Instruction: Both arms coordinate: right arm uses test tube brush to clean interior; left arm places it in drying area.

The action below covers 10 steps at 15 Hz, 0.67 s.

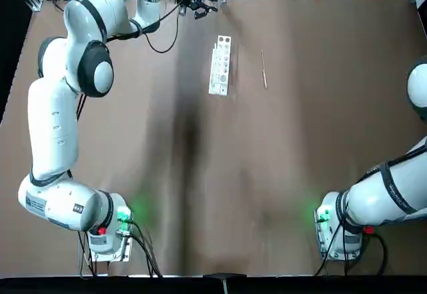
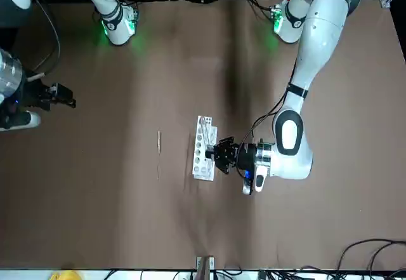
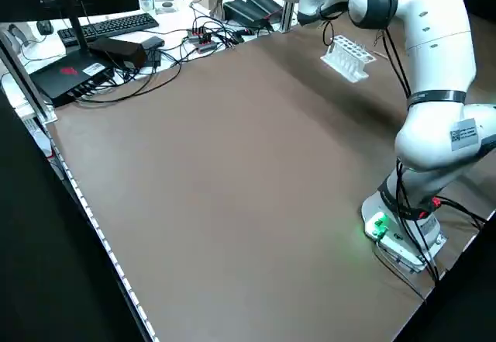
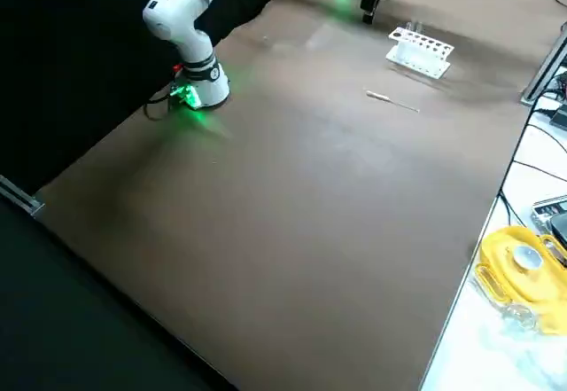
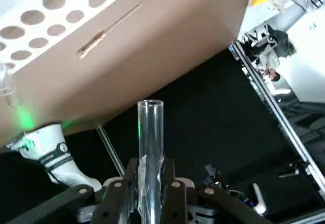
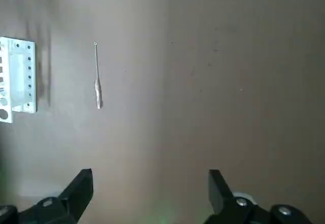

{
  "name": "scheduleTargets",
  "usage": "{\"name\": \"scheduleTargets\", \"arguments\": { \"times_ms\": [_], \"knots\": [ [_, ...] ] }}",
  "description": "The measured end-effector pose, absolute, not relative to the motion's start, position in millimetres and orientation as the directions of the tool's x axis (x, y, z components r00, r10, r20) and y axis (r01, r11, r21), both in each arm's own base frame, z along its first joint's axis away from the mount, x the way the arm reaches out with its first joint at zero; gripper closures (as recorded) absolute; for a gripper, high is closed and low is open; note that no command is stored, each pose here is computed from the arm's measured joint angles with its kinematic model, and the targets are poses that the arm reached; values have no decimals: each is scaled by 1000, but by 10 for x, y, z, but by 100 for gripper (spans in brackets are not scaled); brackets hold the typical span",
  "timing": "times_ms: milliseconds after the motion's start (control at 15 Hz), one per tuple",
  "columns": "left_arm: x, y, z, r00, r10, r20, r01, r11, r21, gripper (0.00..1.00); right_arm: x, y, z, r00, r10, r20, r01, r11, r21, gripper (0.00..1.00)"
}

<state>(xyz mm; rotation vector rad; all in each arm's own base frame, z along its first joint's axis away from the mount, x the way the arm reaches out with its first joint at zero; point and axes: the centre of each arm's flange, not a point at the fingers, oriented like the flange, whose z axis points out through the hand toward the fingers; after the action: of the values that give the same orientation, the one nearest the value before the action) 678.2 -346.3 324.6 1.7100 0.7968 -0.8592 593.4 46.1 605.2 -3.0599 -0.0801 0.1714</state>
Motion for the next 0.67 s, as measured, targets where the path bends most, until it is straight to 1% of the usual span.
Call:
{"name": "scheduleTargets", "arguments": {
  "times_ms": [200, 400, 667],
  "knots": [
    [6785, -3408, 3204, 433, 129, -892, 884, -252, 392, 77, 5826, 411, 6179, 995, 50, -91, 43, -996, -78, 0],
    [6810, -3341, 3109, 300, 154, -941, 939, -219, 263, 77, 5753, 412, 6203, 995, 52, -85, 45, -996, -80, 0],
    [6833, -3288, 2978, 211, 131, -969, 966, -179, 187, 77, 5678, 401, 6110, 997, 48, -54, 44, -996, -79, 0]
  ]
}}
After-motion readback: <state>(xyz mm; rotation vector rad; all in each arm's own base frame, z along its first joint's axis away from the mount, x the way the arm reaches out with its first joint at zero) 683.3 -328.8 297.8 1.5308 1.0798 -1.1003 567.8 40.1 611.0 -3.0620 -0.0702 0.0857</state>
